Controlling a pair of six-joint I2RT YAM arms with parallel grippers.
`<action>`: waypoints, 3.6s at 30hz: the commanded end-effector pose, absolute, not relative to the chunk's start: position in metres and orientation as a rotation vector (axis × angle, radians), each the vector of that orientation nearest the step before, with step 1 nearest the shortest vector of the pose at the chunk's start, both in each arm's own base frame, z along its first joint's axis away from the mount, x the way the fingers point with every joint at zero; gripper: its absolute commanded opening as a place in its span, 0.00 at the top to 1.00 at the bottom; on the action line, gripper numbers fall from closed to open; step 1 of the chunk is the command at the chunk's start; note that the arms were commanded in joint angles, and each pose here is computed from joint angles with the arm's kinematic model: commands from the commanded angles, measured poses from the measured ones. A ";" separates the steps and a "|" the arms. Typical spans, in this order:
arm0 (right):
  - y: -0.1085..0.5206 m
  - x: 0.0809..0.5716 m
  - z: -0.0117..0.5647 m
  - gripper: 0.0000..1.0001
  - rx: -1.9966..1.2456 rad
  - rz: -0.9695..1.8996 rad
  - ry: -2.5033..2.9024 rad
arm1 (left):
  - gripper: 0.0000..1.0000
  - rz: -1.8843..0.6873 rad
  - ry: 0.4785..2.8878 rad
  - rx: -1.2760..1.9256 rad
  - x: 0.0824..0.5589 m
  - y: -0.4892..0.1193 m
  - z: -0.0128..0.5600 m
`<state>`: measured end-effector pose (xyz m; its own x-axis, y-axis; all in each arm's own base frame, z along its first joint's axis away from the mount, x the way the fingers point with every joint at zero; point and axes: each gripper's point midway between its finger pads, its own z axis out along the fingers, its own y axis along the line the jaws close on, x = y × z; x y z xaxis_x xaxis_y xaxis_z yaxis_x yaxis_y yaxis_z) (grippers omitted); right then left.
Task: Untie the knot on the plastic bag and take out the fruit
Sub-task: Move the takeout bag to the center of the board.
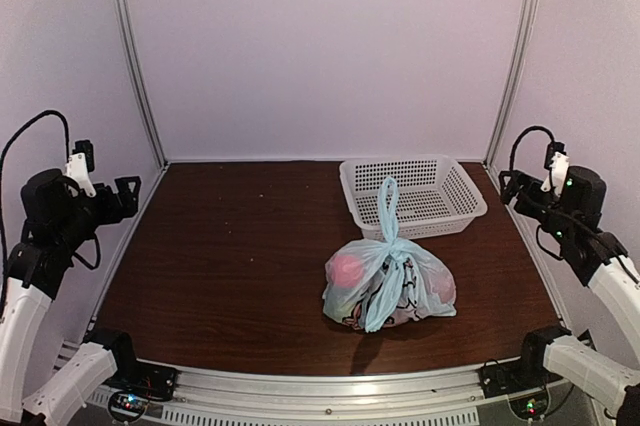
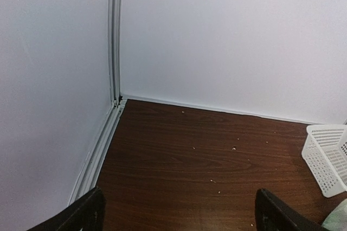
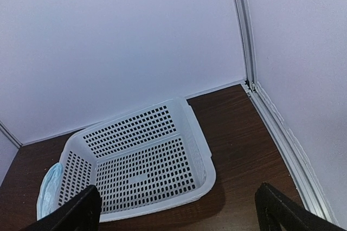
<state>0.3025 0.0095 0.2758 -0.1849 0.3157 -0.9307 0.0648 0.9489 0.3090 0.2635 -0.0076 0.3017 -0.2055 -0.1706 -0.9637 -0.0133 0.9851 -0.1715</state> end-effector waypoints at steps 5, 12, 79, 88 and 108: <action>0.050 0.302 0.268 0.04 0.136 0.403 1.894 | 0.03 -0.524 1.865 -0.044 0.272 -0.063 0.282; 0.108 0.280 0.237 0.03 -0.049 0.570 2.012 | 0.03 -0.593 1.852 0.009 0.261 -0.081 0.286; 0.204 0.238 0.183 0.13 -0.337 0.683 2.076 | 0.93 -0.991 2.282 0.413 0.190 -0.427 0.089; 0.202 0.236 0.184 0.13 -0.371 0.650 2.096 | 1.00 -0.915 2.282 0.410 0.203 -0.398 0.106; 0.249 0.221 0.196 0.13 -0.522 0.793 2.061 | 0.35 -0.847 2.209 0.330 0.232 -0.313 0.140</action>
<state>0.2230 0.2329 0.1731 -0.5953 -0.0759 -0.7999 -0.5605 0.7525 0.3457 0.2307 -0.3222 0.1150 -0.7462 -0.0273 -0.6652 0.4320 0.7404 -0.5150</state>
